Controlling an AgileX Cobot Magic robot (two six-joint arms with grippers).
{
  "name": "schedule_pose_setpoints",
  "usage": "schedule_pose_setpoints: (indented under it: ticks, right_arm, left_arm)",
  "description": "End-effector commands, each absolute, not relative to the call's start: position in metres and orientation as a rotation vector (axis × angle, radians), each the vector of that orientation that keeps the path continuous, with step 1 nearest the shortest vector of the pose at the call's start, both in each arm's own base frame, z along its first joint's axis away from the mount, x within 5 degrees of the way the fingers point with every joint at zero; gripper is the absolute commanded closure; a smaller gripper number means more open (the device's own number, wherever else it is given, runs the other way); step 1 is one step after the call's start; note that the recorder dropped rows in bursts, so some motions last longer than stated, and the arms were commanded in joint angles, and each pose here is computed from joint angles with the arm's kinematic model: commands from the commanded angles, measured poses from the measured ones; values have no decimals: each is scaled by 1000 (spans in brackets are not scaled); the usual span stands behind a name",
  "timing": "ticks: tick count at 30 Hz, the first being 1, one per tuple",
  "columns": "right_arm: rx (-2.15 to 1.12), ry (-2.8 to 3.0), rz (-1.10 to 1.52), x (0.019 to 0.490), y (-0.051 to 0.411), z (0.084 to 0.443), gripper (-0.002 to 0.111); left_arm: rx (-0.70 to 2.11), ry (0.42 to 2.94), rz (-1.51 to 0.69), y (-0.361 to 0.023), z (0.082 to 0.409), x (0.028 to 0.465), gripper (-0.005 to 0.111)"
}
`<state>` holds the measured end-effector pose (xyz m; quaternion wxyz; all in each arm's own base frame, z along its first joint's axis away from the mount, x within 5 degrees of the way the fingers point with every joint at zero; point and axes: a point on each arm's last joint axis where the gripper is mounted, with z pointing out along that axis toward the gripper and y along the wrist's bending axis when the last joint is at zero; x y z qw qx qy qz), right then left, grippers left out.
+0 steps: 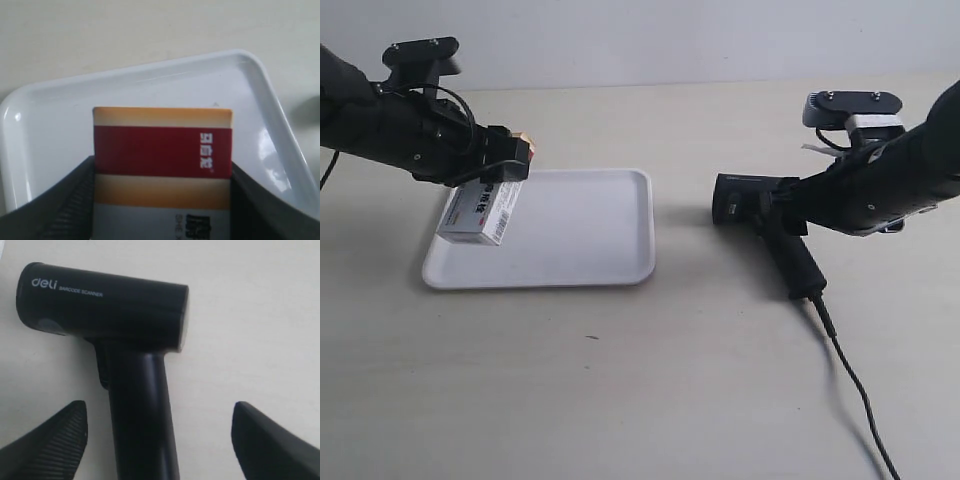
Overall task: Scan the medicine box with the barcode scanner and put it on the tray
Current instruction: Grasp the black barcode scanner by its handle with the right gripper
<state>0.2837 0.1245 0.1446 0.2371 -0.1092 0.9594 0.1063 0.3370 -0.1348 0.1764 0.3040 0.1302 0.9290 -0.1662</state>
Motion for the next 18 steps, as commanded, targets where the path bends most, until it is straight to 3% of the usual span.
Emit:
schedule_pose_setpoints:
  ticks: [1,9,18]
  right_arm:
    - [-394,2660,271,298,132,134,31]
    - [-405,2640,280,310,138,136,31]
    - [-433,2655,247,316,139,114,31]
  left_arm:
    - [318,2442,-439,-134,180,340,106]
    - [319,2444,-440,-134,180,340,106]
    - [319,2444,-440,-134,180,340,106]
